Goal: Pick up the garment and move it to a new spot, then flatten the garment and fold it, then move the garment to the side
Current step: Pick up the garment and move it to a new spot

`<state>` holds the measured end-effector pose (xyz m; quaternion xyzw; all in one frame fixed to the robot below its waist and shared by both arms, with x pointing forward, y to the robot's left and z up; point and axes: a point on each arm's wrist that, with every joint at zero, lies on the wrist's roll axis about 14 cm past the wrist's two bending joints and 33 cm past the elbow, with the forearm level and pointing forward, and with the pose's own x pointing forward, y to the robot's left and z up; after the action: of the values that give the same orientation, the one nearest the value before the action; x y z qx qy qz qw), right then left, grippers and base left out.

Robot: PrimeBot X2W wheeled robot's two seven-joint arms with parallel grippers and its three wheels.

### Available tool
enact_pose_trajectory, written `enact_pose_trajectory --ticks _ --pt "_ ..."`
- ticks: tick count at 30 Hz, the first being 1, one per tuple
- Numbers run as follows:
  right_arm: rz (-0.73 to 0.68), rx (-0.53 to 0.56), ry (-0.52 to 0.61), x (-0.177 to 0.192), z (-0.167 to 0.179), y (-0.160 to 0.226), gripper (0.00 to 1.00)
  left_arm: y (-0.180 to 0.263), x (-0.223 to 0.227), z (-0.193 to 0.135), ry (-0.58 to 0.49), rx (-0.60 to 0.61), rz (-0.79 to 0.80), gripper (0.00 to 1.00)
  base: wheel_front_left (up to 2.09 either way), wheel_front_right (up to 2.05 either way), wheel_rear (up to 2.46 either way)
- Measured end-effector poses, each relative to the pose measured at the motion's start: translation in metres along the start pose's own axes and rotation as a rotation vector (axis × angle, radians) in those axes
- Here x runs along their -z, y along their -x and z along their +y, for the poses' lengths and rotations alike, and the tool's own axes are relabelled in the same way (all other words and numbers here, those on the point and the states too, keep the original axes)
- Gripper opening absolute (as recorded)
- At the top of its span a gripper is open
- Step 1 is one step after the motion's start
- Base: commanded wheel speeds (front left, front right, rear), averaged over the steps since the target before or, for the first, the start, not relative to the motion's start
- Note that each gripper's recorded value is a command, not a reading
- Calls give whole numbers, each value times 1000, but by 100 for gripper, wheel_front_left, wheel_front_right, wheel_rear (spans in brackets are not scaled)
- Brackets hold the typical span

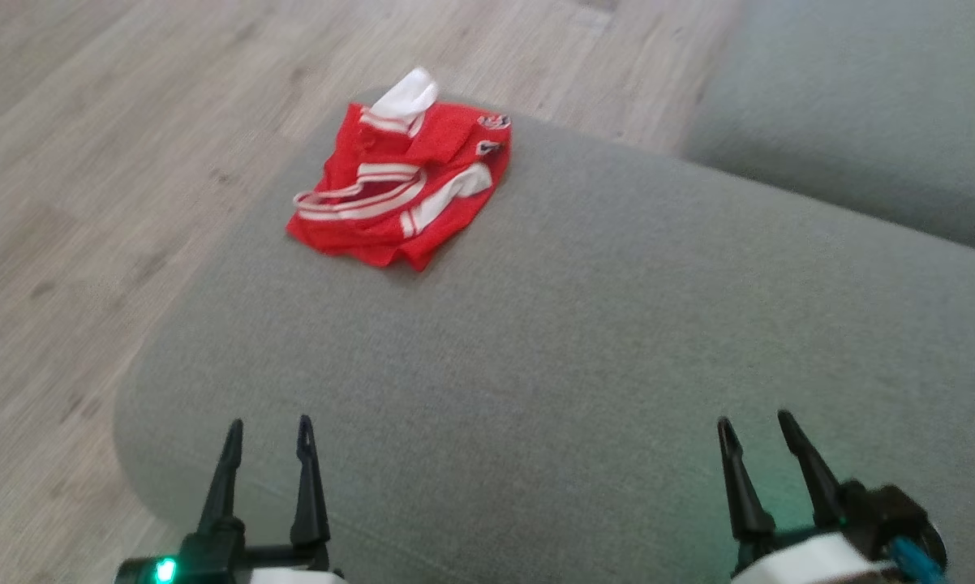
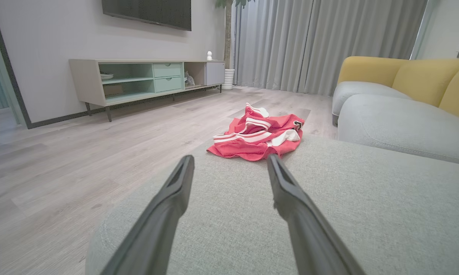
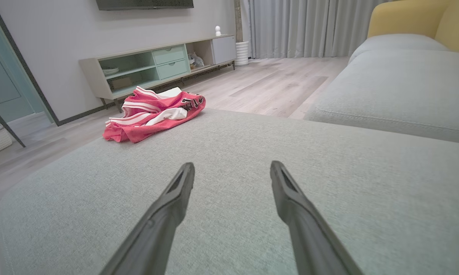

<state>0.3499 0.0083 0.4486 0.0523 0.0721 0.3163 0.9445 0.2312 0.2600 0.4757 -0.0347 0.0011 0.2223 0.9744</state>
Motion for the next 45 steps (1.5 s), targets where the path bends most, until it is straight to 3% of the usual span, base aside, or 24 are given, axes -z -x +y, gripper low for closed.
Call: enact_pose_trajectory --ticks 6,11,20,26,34,42,43,44,45 --pt "18 -82 -3 7 14 -30 100 -1 -7 20 -27 -93 -2 100 0 0 0" --pt "65 -84 7 24 -1 -35 100 -14 -13 23 -59 -106 -8 100 0 0 0" --pt "111 -62 75 49 -57 -50 100 -105 -74 -11 -145 18 -182 100 0 0 0" --pt "84 -50 105 52 -89 -70 100 -176 -80 -28 -216 81 -194 100 0 0 0" --pt "21 11 117 49 -129 -78 100 -273 -27 -38 -244 129 -11 100 0 0 0" --pt "-6 89 134 48 -162 -69 100 -302 73 -28 -188 87 336 100 0 0 0" --pt "-3 97 137 49 -166 -67 100 -301 84 -28 -176 89 368 45 0 0 0" --pt "-4 104 138 50 -169 -66 100 -299 93 -29 -169 93 388 0 0 0 0" --pt "-8 110 138 50 -171 -65 100 -297 102 -30 -161 96 402 0 0 0 0"
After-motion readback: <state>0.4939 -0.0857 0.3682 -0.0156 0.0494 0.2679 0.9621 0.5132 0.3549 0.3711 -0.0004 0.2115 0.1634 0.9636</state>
